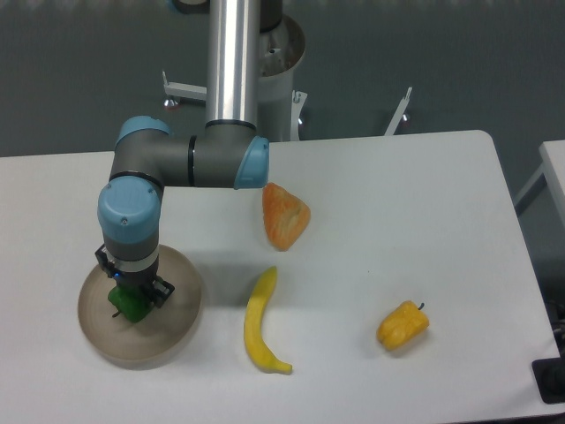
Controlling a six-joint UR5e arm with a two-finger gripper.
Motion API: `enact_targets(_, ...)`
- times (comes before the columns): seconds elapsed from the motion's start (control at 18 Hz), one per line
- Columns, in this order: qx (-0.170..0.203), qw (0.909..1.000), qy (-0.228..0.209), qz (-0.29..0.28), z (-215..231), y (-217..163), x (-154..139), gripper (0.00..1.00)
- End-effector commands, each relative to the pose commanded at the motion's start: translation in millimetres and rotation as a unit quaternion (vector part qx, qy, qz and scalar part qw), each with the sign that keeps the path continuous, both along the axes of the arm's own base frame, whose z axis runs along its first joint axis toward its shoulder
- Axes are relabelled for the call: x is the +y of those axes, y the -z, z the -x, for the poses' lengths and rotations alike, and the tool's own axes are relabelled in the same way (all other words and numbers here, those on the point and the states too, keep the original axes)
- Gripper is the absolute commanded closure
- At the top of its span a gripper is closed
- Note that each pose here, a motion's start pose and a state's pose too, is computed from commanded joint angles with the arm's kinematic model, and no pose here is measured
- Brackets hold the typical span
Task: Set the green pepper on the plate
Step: 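Lower the green pepper onto the plate and hold it there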
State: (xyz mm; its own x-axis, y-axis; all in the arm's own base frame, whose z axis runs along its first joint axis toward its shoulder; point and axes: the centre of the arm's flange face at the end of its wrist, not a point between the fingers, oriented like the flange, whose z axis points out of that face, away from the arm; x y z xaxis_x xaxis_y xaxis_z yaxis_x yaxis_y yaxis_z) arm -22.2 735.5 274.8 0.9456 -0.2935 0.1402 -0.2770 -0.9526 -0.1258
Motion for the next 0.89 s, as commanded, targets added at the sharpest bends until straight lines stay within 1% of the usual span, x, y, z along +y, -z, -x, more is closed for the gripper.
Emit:
enact_targets(0.22,-0.001,1.0000,0.000,0.000,-0.2,0.6,-0.2,0.62)
enact_targets(0.28,0.000,1.0000,0.000,-0.001,-0.1,-0.5,-0.4,0.59)
enact_targets(0.67,0.001,1.0000,0.001,-0.003,-1.3,-3.8,-0.9,0.49)
enact_targets(0.89,0.001,1.0000,0.001,-0.004,-1.4,-6.0,-1.2,0.39)
